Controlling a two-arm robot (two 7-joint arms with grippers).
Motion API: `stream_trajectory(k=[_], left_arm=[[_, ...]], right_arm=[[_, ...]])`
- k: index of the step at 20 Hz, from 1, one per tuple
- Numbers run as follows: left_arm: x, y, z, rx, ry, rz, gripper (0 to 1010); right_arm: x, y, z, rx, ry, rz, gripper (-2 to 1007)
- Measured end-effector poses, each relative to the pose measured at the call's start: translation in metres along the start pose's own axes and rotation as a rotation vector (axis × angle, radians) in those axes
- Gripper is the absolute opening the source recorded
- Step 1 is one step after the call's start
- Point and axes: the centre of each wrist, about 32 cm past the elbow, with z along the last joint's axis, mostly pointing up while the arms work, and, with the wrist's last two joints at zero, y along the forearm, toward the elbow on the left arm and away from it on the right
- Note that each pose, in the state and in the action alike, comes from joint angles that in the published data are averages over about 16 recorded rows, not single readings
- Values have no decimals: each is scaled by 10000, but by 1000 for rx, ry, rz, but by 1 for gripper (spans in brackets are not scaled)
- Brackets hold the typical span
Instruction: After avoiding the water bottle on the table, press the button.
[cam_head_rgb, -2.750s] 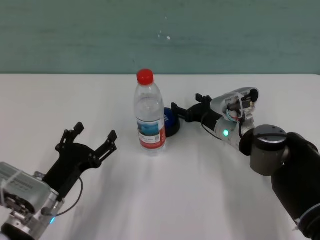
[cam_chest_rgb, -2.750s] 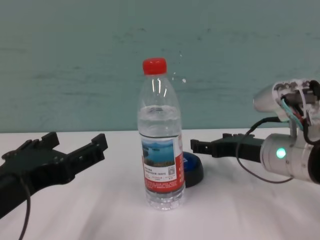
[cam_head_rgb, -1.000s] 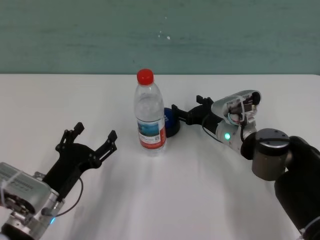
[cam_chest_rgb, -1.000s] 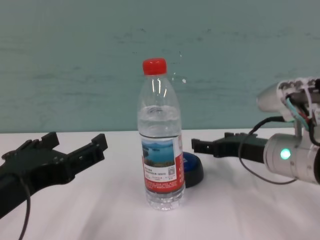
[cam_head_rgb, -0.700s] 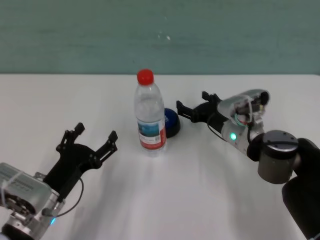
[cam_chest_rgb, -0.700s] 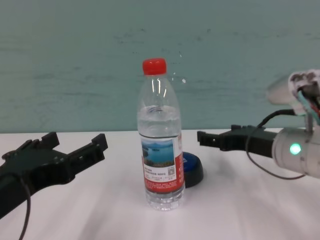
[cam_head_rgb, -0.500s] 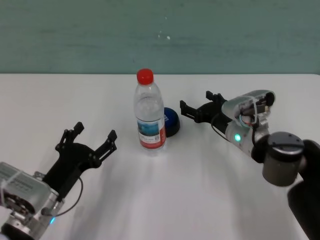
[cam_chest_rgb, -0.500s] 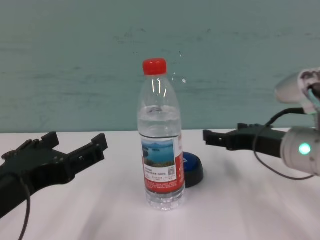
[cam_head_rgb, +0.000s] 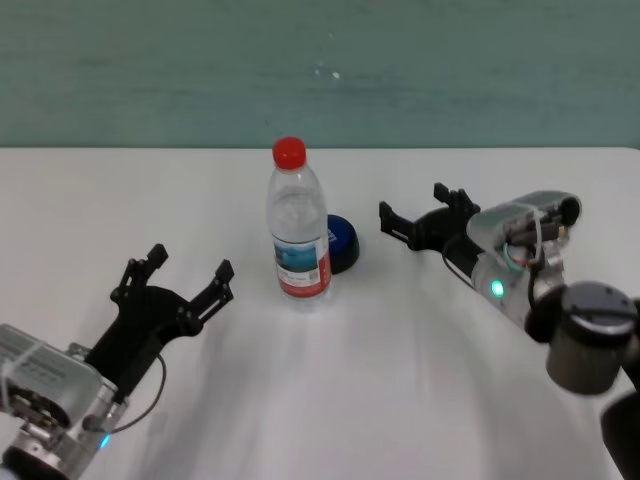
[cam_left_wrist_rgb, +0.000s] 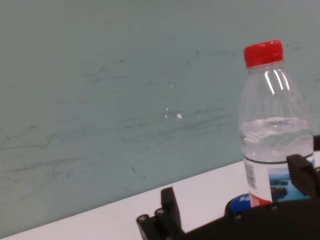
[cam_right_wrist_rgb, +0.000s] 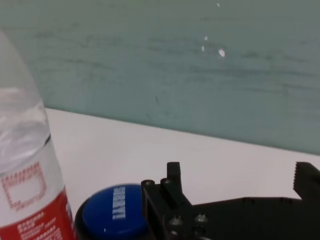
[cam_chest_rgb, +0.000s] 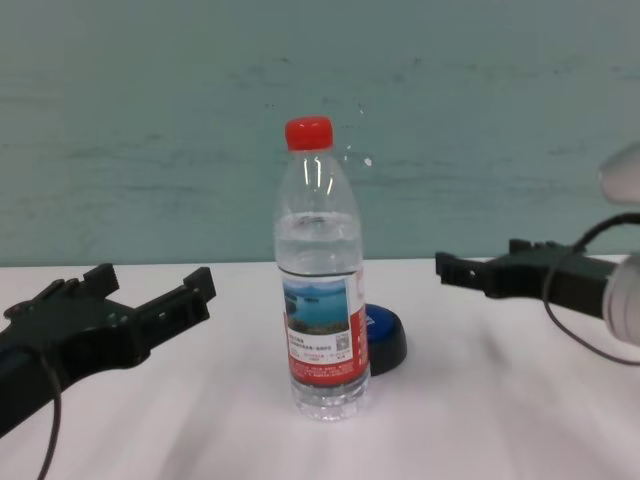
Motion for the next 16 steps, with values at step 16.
stream_trajectory(k=[16], left_arm=[[0, 0, 0, 0, 0, 0, 1010]], right_arm=[[-305, -430, -66, 61, -1, -34, 1004]])
